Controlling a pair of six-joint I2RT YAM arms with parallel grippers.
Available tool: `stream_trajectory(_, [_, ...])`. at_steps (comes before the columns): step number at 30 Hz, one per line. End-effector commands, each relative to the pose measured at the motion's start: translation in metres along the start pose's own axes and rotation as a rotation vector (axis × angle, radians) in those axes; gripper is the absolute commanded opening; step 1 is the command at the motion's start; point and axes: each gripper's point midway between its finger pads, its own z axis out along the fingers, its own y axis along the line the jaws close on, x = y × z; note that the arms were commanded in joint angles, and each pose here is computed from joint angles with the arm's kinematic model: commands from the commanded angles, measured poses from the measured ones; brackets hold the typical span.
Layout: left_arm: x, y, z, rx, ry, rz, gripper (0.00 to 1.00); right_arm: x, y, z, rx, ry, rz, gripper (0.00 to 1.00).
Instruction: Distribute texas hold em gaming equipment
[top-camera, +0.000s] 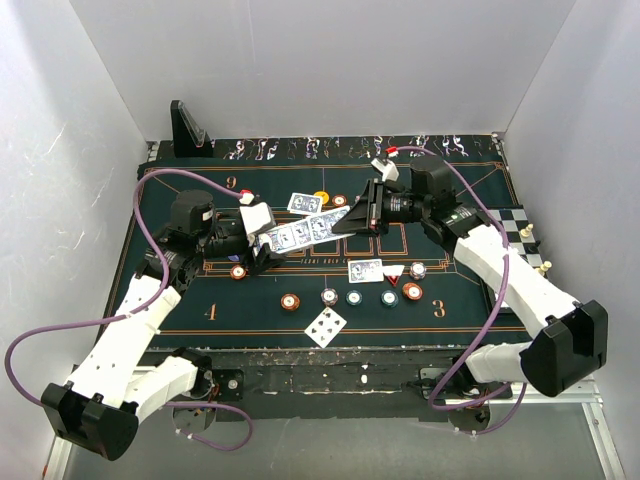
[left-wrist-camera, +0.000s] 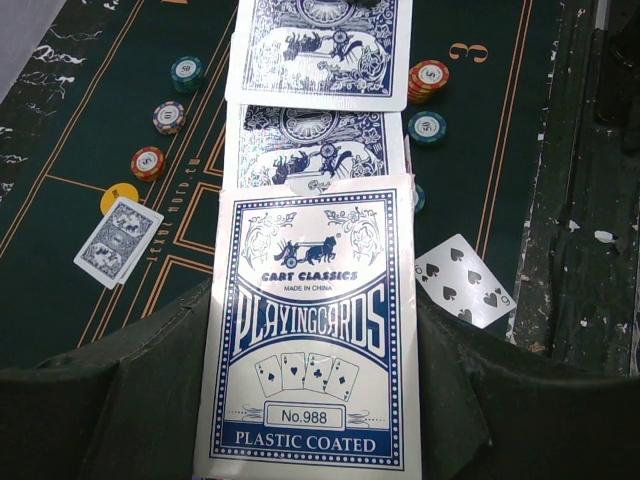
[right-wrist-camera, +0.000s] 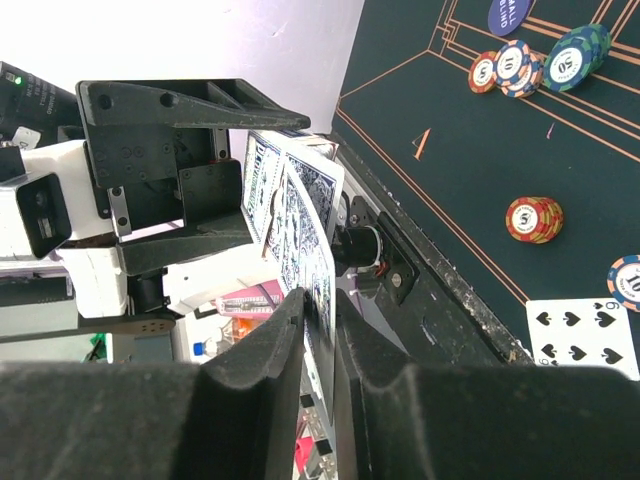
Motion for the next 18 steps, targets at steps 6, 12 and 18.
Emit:
stream_trajectory(6, [-0.011, -0.001, -0.005, -0.006, -0.036, 0.038, 0.00, -0.011, 0.011, -0.027, -0.029, -0.066, -0.034, 0.07])
stream_trajectory(12, [-0.010, -0.002, -0.006, -0.010, -0.035, 0.040, 0.00, -0.042, 0.013, -0.048, -0.032, -0.133, -0.032, 0.01])
stream_trajectory(18, [-0.007, -0.005, -0.009, -0.014, -0.031, 0.044, 0.00, -0.072, 0.002, -0.046, -0.055, -0.138, -0.004, 0.01])
